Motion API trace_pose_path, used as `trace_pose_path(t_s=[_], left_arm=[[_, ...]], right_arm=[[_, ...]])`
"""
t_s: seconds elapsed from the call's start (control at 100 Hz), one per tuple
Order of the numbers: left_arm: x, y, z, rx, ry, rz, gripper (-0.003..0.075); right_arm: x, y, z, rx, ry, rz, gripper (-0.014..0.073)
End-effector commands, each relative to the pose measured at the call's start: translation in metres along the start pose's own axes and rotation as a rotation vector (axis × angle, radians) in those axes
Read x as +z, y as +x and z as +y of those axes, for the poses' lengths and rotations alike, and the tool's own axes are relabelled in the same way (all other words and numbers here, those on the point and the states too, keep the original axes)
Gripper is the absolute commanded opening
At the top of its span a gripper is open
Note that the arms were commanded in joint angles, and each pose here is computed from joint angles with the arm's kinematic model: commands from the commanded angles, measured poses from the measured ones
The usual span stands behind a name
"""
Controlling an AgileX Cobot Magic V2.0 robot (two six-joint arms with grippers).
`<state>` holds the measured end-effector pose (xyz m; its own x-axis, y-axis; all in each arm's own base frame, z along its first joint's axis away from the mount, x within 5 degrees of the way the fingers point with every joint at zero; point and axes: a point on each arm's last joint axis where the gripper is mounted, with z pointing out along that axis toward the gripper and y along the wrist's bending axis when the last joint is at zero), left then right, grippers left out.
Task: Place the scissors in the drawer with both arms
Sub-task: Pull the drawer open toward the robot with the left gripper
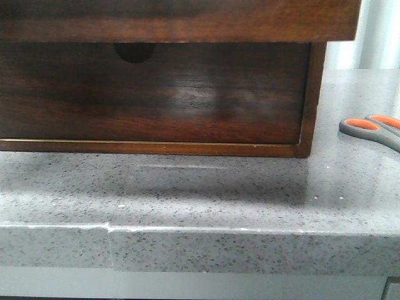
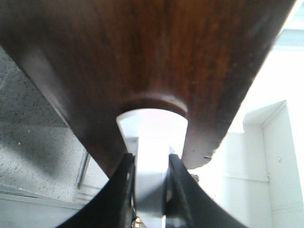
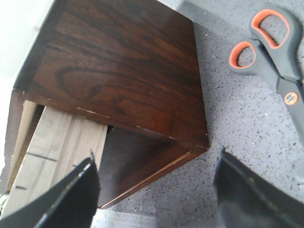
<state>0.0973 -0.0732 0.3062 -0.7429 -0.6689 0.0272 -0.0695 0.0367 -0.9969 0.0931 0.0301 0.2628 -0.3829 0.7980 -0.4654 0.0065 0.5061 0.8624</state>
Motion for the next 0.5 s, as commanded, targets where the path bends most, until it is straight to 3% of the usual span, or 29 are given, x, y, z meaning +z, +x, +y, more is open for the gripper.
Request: trace_pose_path(t_s=[0.0,0.11,0.28,0.33,0.37,0.49], left_arm=[[-0.0075,0.0073,-0.0209,0.074,0.095,0.015,-0.0017],[-0.0075,0.0084,-0.0209,0.074,0.095,0.026,0.0058],[-0.0075,0.0099,-0.0200,0.086,0.086,0.043,0.0435],[-0.0075,0.0099,-0.0195,0.092,0.081,0.043,0.0512],[-0.0074,0.0099,-0.0189,0.099,0.075,0.043,0.0546],[-0.0072,0.0089,-0.0154,0.145,0.036,0.033,0.0547]], right_arm=[[0.0001,-0.0074,0.0070,0.001,-0.012,-0.039,0.0456],[0.0001,-0.0068,0.0071,0.001,-0.012,-0.032,0.0456],[0.0001,-0.0019,0.0075,-0.015,-0.018,0.022,0.0456],[0.0001,-0.0013,0.0076,-0.017,-0.018,0.028,0.0456],[0.0001,-0.0013,0.0076,-0.017,-0.018,0.028,0.0456],[-0.0002,-0.0013,0.0088,-0.087,-0.023,0.032,0.0456]])
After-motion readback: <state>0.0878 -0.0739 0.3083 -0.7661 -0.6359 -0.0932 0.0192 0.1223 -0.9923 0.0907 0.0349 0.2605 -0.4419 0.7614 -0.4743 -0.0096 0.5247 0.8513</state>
